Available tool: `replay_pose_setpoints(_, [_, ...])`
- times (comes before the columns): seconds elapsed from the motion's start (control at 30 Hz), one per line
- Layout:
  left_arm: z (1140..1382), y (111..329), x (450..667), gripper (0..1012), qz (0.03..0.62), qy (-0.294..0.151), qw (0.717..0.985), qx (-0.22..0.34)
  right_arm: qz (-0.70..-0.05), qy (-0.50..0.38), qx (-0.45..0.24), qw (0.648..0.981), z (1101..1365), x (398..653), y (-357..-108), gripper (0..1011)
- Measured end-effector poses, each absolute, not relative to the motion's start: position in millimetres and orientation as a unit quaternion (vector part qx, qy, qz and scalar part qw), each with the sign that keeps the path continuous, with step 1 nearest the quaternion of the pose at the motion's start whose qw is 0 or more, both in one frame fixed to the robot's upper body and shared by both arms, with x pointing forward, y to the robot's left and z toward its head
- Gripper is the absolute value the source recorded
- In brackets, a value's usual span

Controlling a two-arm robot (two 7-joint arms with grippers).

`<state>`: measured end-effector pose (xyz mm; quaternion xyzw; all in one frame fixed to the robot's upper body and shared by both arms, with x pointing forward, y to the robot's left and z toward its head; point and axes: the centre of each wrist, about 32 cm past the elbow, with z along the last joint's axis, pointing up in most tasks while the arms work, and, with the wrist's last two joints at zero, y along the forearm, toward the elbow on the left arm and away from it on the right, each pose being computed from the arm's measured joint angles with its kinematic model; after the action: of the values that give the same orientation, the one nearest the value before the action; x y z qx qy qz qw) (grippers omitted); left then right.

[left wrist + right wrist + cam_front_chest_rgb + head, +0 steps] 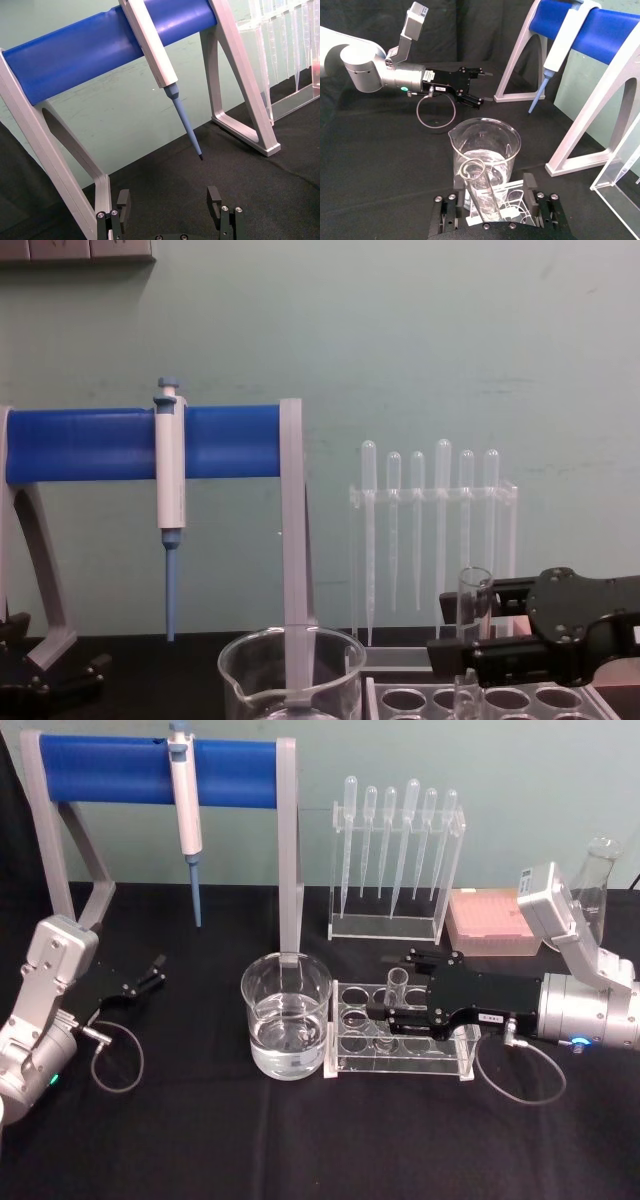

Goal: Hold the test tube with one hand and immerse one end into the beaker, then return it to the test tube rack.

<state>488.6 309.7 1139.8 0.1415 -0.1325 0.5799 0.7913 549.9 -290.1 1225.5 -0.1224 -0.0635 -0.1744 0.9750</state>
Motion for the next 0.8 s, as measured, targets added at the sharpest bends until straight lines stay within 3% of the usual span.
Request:
replay_pose_setpoints(0.23, [1139.8,309.7,488.6,1000,0.58,-0.132,0.791,0.141,-0.175,-0.063,-0.122,0.975,1225.6,549.7,-290.4,501])
replay_pose_setpoints(0.47, [1139.8,309.7,488.6,1000,0.58,-0.132,0.791,0.141,-0.175,-0.063,-0.123,0.975,1225.6,549.6,-290.5,327])
replay_pose_setpoints(0.5, [1139.8,309.7,488.6,1000,0.58,-0.132,0.791,0.141,-0.175,-0.064,-0.122,0.975,1225.6,549.5,-290.5,263])
replay_pose_setpoints(0.8, [1139.8,309.7,488.6,1000,0.58,-0.132,0.791,0.141,-0.176,-0.064,-0.122,0.975,1225.8,549.5,-290.5,238])
